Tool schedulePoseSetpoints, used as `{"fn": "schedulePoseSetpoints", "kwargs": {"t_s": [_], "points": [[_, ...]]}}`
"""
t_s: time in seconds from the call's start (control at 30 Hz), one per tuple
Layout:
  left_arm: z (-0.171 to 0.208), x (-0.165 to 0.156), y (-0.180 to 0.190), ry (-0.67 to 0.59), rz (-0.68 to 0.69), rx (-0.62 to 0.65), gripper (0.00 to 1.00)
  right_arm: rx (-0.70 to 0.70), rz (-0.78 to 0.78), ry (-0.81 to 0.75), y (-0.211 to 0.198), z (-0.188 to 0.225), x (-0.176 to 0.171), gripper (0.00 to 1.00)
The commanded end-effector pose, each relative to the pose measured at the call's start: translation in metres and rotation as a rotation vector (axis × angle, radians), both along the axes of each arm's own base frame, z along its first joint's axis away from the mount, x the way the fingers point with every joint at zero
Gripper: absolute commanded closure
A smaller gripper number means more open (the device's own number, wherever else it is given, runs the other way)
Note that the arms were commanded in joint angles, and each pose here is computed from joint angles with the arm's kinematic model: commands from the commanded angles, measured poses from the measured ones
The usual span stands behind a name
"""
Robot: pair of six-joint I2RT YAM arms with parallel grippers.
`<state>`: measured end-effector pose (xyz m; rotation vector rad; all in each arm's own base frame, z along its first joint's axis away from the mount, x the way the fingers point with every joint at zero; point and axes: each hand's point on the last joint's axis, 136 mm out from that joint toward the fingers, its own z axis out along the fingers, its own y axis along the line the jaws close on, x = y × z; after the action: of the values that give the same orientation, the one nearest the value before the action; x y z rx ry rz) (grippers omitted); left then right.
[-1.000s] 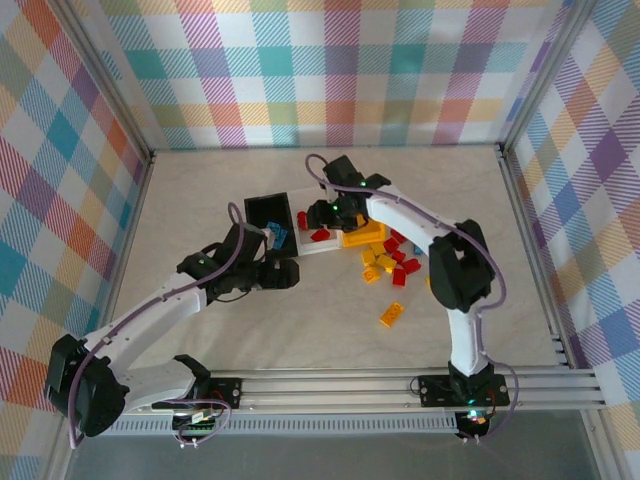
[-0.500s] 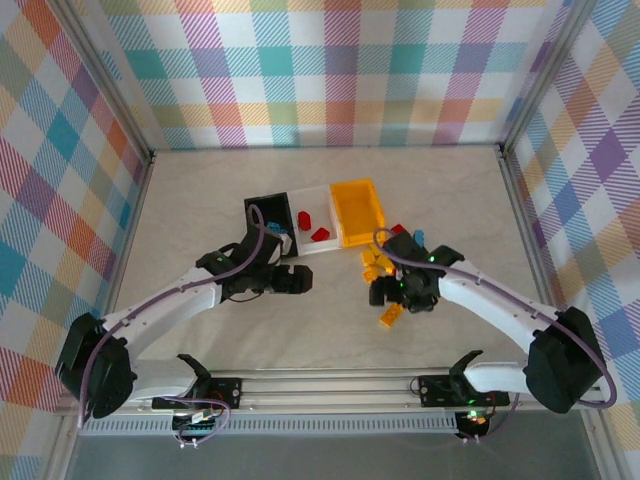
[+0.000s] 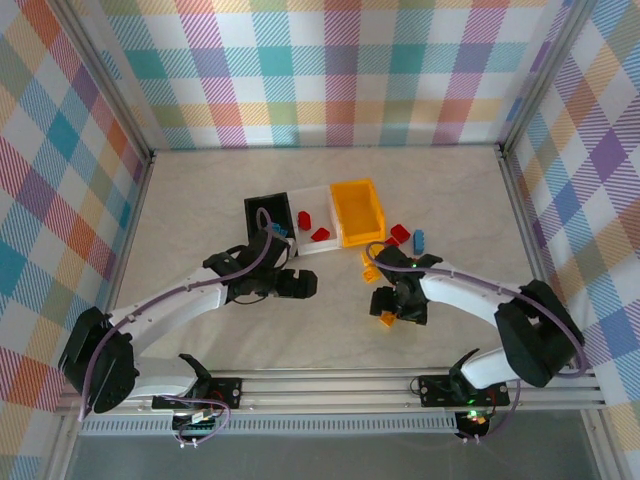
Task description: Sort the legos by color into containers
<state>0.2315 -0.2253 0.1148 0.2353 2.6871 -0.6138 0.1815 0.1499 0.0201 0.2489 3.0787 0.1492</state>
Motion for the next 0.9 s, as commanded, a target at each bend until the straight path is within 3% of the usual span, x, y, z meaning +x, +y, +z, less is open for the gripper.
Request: {"fn": "schedulePoseSetpoints", "kwargs": {"t_s": [0.0,0.17,0.27,0.43,0.57,0.87], "points": [[0.006,-0.001,0.003,-0.021,-0.007,0.018,0.07,0.005,-0.023,-0.033,0.005,-0.001,0.009,0.26],[0.002,0.000,0.001,-0.015,-0.011,0.017,0.07,-0.018,-0.013,-0.048,0.004,-0.002,0.015,0.54],[0.001,0.001,0.000,-0.016,-0.011,0.015,0.07,-0.020,-0.007,-0.049,0.004,-0.002,0.015,0.66],[0.001,0.001,0.001,-0.014,-0.007,0.017,0.07,-0.009,0.004,-0.084,0.003,0.012,0.018,0.71],[0.000,0.000,0.000,-0.013,-0.005,0.006,0.07,0.032,0.030,-0.173,0.015,0.045,0.038,0.71],[-0.006,-0.009,0.001,0.007,0.006,-0.015,0.07,0.070,0.137,-0.392,0.065,0.126,0.162,0.70]]}}
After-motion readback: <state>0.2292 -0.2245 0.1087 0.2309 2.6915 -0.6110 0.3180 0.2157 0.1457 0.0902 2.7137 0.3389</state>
